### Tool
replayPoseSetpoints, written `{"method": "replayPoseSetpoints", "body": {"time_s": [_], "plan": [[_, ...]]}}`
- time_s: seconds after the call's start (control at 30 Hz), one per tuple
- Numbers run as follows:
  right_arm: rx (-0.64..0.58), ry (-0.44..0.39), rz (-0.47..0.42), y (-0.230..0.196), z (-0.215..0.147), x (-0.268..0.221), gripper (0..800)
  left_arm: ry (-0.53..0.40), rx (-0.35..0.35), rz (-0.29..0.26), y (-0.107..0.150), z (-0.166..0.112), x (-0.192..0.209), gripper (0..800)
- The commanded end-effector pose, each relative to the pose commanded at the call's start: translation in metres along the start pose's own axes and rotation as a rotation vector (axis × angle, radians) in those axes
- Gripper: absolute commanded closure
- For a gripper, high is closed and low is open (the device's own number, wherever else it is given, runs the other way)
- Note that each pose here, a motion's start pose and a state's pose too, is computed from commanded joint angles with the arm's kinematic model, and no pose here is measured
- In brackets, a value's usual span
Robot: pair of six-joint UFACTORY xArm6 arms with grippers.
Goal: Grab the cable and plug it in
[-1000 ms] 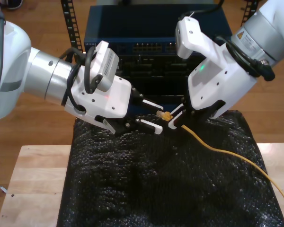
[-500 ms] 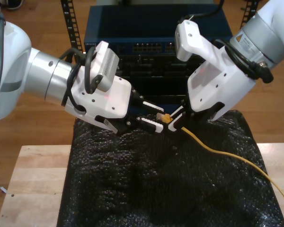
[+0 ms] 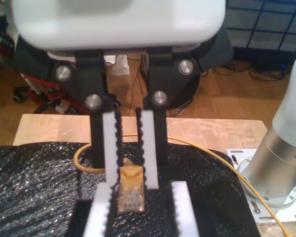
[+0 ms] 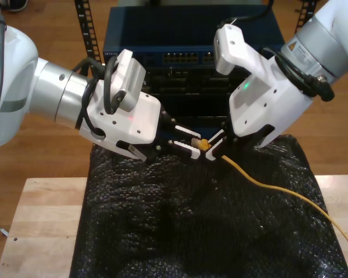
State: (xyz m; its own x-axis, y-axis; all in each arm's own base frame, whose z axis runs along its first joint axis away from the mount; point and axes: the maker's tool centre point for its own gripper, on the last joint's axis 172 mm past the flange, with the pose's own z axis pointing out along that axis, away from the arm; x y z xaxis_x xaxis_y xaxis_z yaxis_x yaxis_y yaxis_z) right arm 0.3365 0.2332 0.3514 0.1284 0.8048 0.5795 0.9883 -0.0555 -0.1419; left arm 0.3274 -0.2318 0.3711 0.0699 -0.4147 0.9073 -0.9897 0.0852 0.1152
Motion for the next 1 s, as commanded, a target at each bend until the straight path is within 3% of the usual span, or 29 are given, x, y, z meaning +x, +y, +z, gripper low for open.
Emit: {"method": "replayPoseSetpoints", "body": {"time_s": [0.17,0.27,0.4,0.57,0.6,0.67,1.0], "plan": [[0.001,-0.001,0.003,0.001,0.001,-0.001,788,0.0,0.002,-0.003,0.0,0.0,-0.001,647],[0.003,0.0,0.004,0.001,0.001,-0.001,779,-0.001,0.005,-0.003,-0.001,0.0,-0.001,738],[0.003,0.0,0.004,0.001,0.001,-0.001,697,0.001,0.01,-0.002,-0.001,-0.002,0.0,793],[0.005,0.002,0.003,0.0,0.001,-0.001,448,0.001,0.004,-0.006,0.001,-0.001,-0.002,795],[0.004,0.002,0.002,0.001,0.001,0.0,336,0.001,0.004,-0.006,0.001,-0.001,-0.002,795],[0.002,0.003,-0.007,0.001,0.0,0.001,24,0.001,0.001,-0.011,0.002,0.0,-0.002,795],[-0.058,0.02,-0.073,0.009,-0.029,0.023,0,0.012,-0.015,-0.015,0.006,-0.001,-0.001,794]]}}
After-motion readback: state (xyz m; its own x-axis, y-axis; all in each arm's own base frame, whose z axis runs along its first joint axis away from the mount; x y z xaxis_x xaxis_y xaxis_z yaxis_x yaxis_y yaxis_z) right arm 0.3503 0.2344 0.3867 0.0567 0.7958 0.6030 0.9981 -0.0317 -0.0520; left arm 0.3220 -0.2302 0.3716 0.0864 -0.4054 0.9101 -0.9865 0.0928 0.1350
